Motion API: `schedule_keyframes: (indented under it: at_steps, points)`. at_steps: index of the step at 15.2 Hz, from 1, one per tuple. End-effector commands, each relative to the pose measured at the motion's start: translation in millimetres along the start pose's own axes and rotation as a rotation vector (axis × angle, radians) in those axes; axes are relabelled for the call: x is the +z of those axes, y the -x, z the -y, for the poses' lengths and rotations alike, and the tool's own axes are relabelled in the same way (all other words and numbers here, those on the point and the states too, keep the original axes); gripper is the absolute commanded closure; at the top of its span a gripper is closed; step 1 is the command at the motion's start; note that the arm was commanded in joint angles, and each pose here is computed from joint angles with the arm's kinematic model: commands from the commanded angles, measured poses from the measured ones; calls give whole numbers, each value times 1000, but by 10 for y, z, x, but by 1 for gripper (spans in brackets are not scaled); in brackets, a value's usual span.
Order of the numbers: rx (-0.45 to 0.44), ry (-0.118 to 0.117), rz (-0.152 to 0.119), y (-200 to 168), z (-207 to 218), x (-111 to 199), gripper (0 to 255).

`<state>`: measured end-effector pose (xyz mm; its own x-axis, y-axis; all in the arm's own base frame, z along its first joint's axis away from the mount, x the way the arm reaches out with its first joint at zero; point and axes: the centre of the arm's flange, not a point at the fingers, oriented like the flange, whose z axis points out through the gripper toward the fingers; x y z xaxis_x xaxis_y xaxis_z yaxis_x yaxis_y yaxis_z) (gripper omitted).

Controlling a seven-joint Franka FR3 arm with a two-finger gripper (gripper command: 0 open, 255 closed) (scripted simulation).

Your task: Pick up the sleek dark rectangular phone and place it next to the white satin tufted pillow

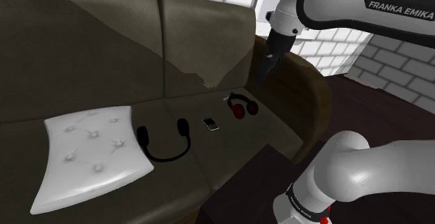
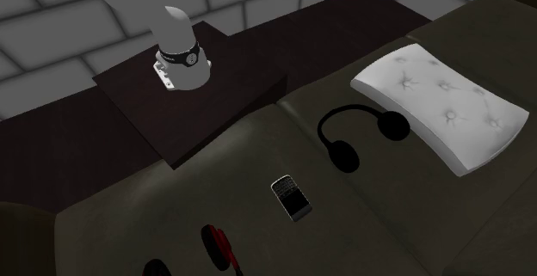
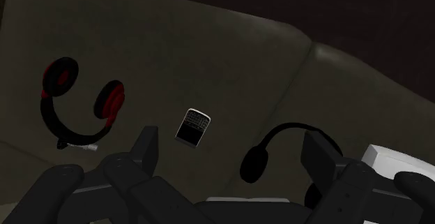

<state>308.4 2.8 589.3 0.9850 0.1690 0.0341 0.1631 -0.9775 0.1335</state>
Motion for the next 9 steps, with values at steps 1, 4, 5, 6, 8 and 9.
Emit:
schedule_keyframes:
  at_steps: [1,4,5,6,8,9]
  points:
    - [0,0,0,0,0,0,0]
    - [23,-9,-9,-141,-55,362,0]
    - [31,-13,-13,-188,-74,483,0]
    - [39,-16,-16,-236,-92,603,0]
    - [54,-22,-22,-332,-129,843,0]
    - [62,-25,-25,-380,-147,964,0]
